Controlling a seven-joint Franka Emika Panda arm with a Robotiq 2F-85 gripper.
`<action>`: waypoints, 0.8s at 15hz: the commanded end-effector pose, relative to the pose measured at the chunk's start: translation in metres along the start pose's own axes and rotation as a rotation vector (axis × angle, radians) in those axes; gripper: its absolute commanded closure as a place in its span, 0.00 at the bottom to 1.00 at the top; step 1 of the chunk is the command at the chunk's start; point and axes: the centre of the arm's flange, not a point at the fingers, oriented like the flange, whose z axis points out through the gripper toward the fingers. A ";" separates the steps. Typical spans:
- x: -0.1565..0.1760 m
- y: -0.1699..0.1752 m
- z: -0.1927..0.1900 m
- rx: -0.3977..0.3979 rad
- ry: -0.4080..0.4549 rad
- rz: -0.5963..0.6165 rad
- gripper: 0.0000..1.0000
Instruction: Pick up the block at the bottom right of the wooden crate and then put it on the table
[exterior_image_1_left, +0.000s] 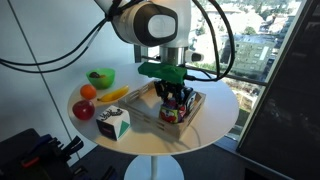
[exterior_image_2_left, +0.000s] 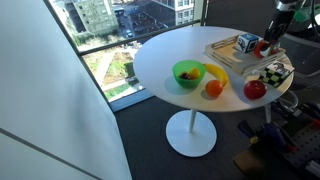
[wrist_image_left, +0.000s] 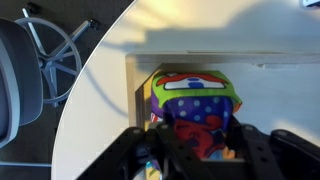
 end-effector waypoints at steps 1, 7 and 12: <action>-0.012 -0.009 -0.036 -0.021 -0.013 -0.013 0.77; -0.014 -0.033 -0.078 -0.027 -0.020 -0.024 0.84; -0.008 -0.068 -0.106 -0.016 -0.011 -0.032 0.84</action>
